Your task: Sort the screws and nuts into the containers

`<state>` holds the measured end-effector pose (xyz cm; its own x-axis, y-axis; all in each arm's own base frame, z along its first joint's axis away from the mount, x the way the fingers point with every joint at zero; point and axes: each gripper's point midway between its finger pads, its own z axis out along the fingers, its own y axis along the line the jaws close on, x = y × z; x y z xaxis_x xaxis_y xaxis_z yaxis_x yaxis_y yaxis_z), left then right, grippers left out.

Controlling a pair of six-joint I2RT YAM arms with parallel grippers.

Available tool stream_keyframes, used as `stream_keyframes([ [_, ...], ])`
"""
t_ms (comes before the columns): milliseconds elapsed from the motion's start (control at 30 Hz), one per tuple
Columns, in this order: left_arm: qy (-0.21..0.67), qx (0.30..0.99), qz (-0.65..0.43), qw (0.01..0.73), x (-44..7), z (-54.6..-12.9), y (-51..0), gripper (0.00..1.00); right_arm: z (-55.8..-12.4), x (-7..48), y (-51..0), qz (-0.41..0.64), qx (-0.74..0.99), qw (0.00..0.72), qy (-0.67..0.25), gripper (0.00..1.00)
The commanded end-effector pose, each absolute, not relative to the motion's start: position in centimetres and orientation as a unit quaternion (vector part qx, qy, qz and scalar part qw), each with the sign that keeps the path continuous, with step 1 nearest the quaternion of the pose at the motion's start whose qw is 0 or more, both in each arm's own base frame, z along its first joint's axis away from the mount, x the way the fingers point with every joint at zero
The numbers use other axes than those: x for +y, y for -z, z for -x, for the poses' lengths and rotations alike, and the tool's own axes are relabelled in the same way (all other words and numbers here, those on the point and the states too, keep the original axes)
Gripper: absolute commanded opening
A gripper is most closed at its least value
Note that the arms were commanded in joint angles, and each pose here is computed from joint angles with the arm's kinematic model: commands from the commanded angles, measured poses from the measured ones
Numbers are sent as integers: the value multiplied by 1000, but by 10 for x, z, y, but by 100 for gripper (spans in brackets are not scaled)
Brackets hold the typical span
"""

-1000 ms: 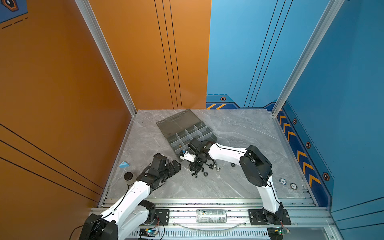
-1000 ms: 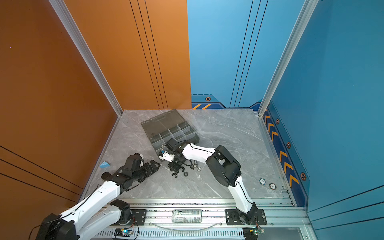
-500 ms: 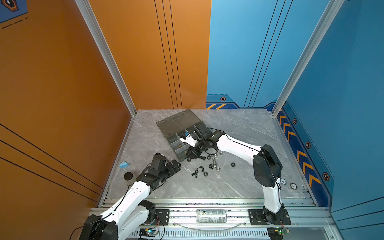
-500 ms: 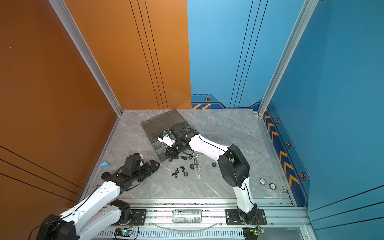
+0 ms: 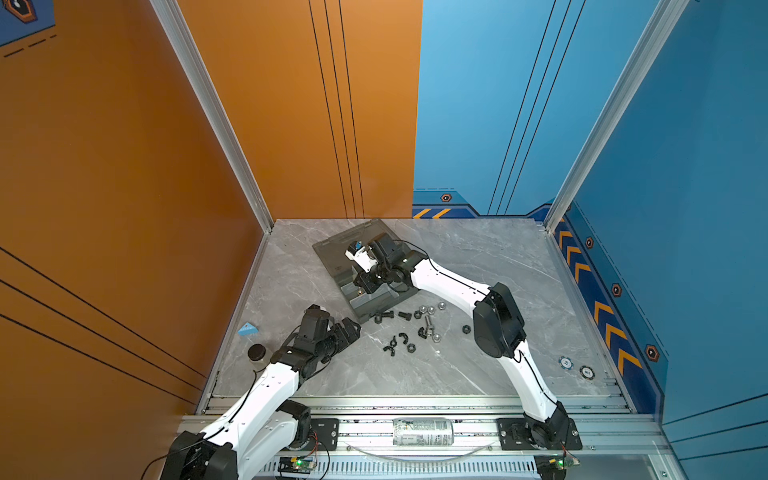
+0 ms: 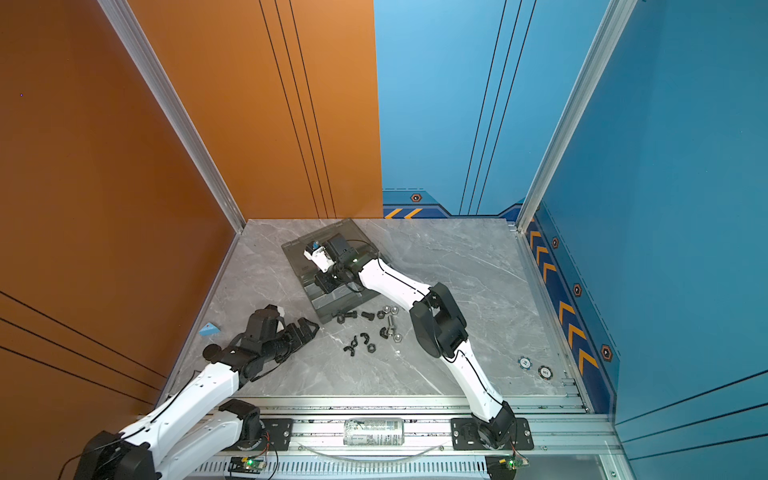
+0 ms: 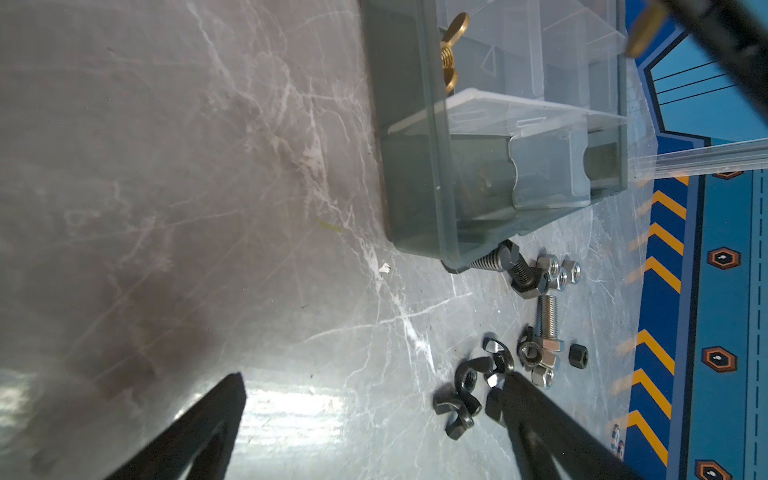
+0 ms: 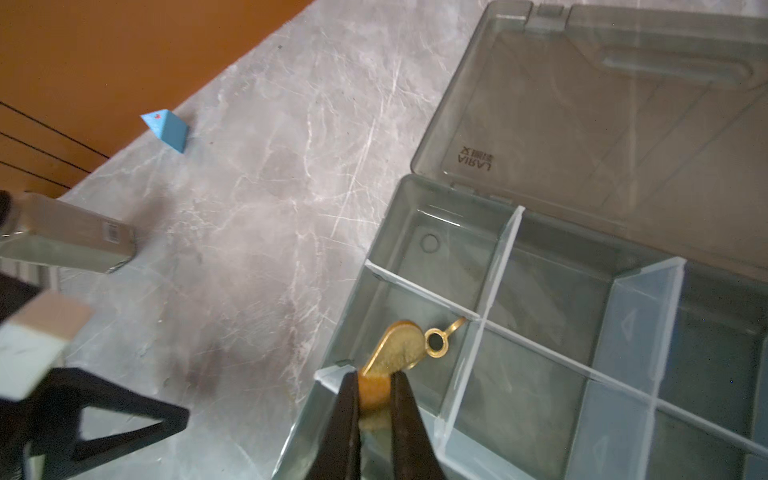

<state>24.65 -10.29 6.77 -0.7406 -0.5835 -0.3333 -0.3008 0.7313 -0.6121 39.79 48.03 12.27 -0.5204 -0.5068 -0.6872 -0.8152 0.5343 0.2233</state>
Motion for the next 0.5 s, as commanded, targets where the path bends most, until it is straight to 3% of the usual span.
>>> stream_keyframes([
  [0,275,893,243,260,-102,-243,-66,98,-410,480,-123,379,838,298,-254,0],
  [467,276,891,248,260,-100,-242,-66,98,-410,480,-100,380,847,286,-238,0],
])
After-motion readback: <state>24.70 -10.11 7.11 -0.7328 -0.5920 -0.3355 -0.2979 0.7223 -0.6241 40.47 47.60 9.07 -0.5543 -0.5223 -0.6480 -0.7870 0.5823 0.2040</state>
